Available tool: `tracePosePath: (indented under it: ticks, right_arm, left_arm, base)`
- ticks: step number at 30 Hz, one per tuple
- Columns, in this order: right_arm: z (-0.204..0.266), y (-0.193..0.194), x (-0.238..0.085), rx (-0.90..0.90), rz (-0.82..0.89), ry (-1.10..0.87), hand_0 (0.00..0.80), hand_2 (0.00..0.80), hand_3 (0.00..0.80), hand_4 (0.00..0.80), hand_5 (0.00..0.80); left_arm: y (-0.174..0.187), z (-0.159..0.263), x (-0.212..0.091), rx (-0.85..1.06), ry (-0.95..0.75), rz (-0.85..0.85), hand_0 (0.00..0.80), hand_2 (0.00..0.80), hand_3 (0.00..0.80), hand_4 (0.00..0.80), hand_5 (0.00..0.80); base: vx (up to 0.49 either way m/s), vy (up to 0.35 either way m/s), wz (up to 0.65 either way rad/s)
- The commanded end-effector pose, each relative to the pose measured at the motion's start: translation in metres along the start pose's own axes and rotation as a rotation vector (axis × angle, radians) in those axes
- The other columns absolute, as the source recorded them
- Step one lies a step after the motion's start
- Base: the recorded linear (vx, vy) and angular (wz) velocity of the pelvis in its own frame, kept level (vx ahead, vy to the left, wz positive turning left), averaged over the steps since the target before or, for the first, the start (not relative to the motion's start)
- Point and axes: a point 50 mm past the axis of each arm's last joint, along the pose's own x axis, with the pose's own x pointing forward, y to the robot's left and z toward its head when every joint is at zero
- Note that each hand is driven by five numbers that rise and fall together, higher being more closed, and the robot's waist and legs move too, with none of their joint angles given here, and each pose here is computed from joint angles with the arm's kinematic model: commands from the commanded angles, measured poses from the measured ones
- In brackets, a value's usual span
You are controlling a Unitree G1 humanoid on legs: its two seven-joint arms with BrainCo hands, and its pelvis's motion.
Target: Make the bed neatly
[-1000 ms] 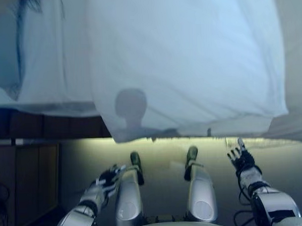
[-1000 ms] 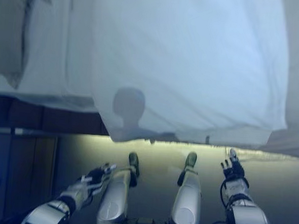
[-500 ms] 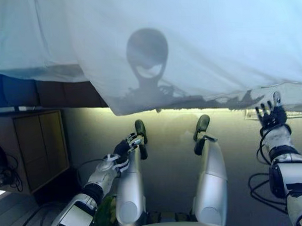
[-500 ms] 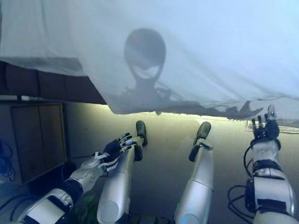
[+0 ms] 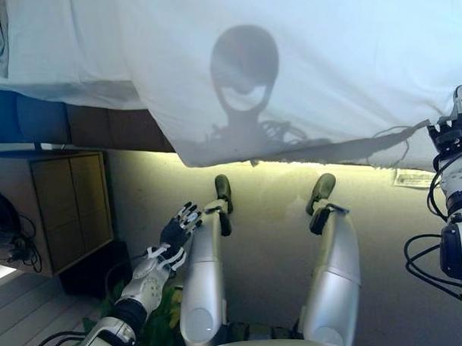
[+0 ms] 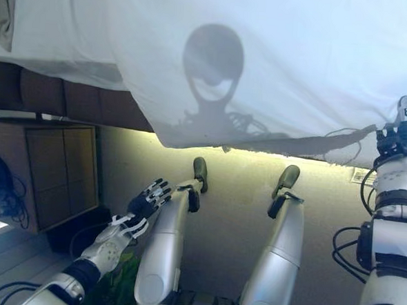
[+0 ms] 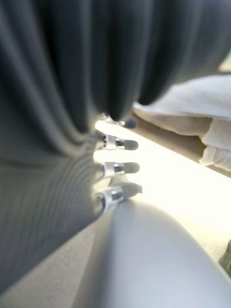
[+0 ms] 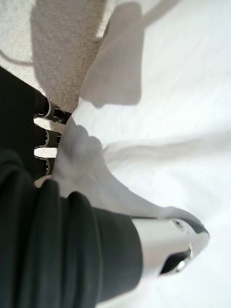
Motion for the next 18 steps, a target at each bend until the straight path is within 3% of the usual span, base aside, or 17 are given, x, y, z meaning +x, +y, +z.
tracePosePath:
  ticks: [1, 6, 7, 8, 18]
  right_arm:
    - [0.072, 0.038, 0.002, -0.069, 0.151, -0.207, 0.000, 0.000, 0.000, 0.000, 0.000]
    - [0.058, 0.029, 0.003, -0.140, 0.117, -0.129, 0.000, 0.000, 0.000, 0.000, 0.000]
    - [0.054, 0.024, 0.002, -0.159, 0.105, -0.111, 0.292, 0.292, 0.292, 0.292, 0.292]
    - [0.052, 0.020, 0.002, -0.186, 0.098, -0.098, 0.800, 0.800, 0.800, 0.800, 0.800]
    - [-0.015, -0.019, -0.010, -0.299, 0.104, 0.122, 0.800, 0.800, 0.800, 0.800, 0.800]
  left_arm:
    - [0.012, -0.026, -0.028, -0.025, 0.059, 0.019, 0.000, 0.000, 0.000, 0.000, 0.000]
    - [0.013, -0.032, -0.033, -0.004, 0.077, 0.009, 0.000, 0.000, 0.000, 0.000, 0.000]
    - [0.013, -0.032, -0.033, -0.002, 0.078, 0.005, 0.000, 0.000, 0.000, 0.000, 0.000]
    - [0.011, -0.032, -0.032, -0.002, 0.078, -0.001, 0.000, 0.000, 0.000, 0.000, 0.000]
    - [0.008, -0.030, -0.023, 0.033, 0.095, 0.005, 0.000, 0.000, 0.000, 0.000, 0.000]
  base:
    - [0.000, 0.000, 0.00]
    - [0.003, 0.016, -0.01]
    - [0.005, 0.062, -0.05]
    - [0.007, 0.082, -0.06]
    - [0.002, 0.085, -0.03]
